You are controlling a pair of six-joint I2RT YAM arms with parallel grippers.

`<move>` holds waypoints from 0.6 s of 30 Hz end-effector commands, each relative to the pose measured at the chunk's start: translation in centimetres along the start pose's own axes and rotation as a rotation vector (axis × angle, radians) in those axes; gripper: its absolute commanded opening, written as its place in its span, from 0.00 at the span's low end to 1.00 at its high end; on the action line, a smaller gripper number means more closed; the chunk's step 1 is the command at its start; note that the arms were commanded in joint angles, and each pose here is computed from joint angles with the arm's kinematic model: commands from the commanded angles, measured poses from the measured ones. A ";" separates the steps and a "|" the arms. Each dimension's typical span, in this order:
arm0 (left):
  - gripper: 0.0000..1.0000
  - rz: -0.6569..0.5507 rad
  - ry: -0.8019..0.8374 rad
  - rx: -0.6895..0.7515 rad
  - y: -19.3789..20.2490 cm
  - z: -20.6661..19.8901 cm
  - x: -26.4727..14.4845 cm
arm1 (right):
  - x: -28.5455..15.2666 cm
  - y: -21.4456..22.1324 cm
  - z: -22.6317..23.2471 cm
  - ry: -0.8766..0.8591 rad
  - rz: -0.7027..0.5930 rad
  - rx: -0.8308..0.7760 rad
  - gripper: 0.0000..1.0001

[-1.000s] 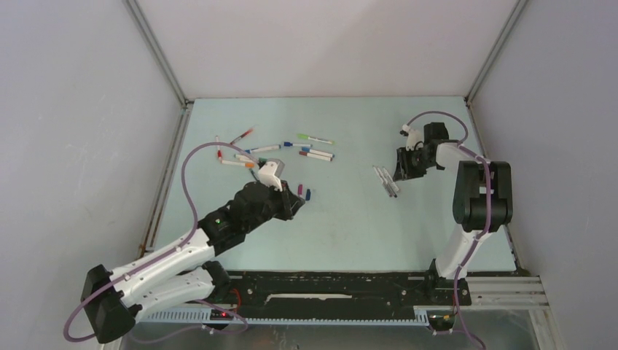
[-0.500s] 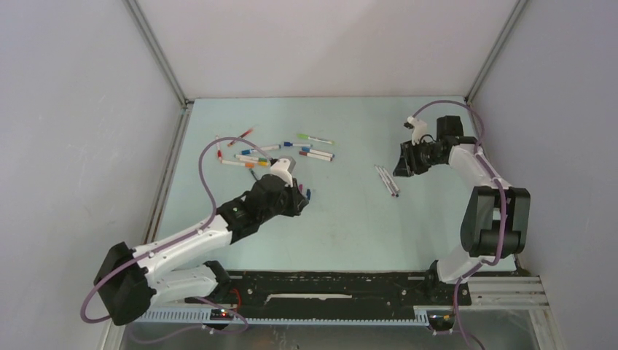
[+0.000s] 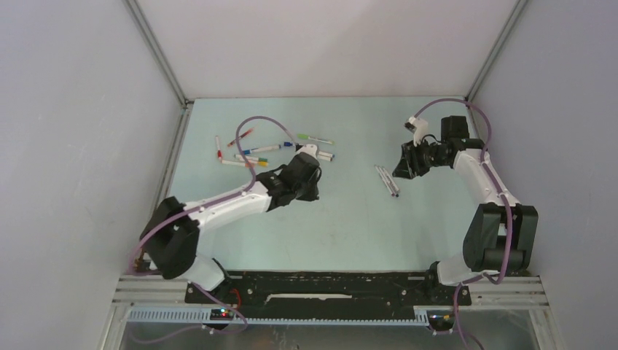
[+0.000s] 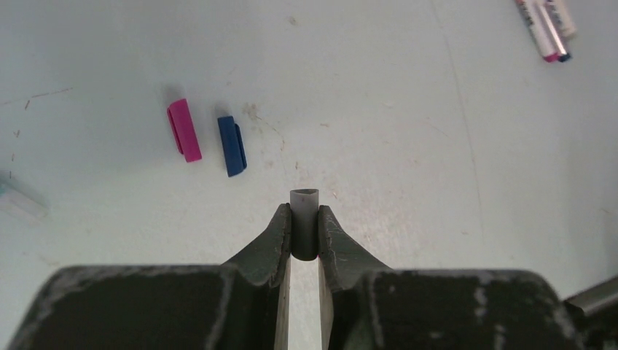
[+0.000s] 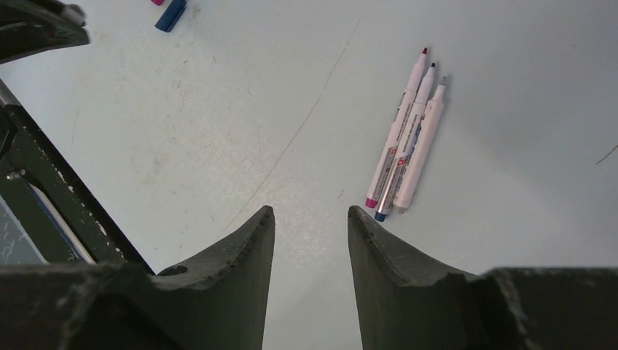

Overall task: Open the pen caps
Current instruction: Place the pen cap at the center of the board.

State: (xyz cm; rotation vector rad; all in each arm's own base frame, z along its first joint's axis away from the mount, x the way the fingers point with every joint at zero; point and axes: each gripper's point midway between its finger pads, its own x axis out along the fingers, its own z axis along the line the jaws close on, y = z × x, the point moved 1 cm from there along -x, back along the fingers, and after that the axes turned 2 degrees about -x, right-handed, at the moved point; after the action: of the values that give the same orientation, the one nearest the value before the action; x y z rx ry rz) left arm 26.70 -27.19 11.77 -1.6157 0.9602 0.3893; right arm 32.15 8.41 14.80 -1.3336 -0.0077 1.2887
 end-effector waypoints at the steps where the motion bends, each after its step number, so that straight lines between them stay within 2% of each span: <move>1: 0.01 0.004 -0.106 0.039 -2.4 0.1 1.3 | -0.5 -0.3 0.8 -0.025 -0.022 -0.025 0.44; 7: 0.02 0.064 -0.173 0.073 -2.3 0.1 4.1 | -0.6 -0.2 1.0 -0.032 -0.024 -0.027 0.45; 18: 0.15 0.137 -0.232 0.117 -1.5 0.4 7.1 | -0.4 -0.1 1.0 -0.039 -0.021 -0.027 0.45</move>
State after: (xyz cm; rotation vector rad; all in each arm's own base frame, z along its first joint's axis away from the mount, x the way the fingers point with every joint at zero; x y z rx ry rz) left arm 30.88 -29.11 6.53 -1.3765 0.9307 0.6111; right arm 31.60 8.74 14.73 -1.3172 -0.0303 1.3114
